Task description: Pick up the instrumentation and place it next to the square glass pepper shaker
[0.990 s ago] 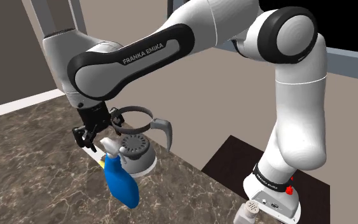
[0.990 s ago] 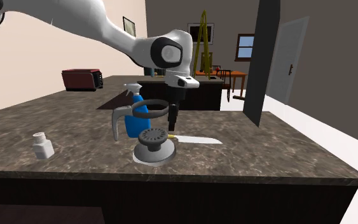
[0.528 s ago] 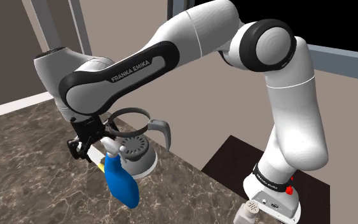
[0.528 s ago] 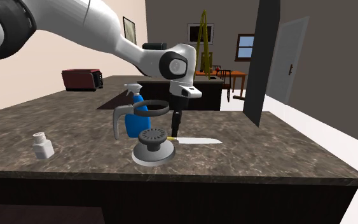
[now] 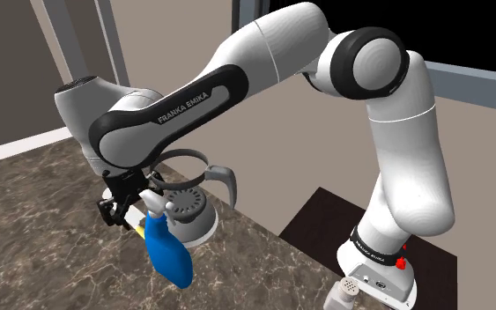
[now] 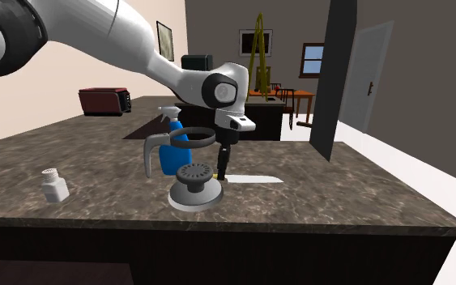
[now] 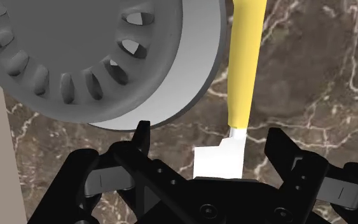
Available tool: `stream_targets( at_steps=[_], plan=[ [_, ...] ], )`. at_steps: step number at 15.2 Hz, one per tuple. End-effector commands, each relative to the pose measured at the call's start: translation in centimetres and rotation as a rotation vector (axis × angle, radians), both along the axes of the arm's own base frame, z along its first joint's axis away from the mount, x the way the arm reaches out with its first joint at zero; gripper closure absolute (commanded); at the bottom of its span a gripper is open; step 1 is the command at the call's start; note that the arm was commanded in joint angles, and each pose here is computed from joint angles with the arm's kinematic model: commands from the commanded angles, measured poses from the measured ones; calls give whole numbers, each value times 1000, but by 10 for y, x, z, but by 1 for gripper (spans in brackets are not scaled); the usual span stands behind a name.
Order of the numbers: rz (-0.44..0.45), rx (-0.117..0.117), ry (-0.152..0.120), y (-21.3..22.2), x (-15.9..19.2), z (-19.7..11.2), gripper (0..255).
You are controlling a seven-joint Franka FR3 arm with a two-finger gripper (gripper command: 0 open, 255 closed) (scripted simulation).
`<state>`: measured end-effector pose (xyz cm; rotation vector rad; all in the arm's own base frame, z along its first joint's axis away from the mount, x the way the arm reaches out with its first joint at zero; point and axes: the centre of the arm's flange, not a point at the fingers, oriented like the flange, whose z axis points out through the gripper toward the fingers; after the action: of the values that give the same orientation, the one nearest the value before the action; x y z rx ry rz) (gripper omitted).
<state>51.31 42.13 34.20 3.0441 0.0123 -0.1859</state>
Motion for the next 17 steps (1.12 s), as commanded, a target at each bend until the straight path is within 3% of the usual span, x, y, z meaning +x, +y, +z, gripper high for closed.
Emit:
stream_targets(
  at_steps=[1,2,3,12,13,17],
  plan=[
    [0,0,0,0,0,0,0],
    [0,0,0,0,0,0,0],
    [0,0,0,0,0,0,255],
    [0,0,0,0,0,0,255],
    [0,0,0,0,0,0,0],
    [-209,70,-46,-12,-57,13,0]
  ],
)
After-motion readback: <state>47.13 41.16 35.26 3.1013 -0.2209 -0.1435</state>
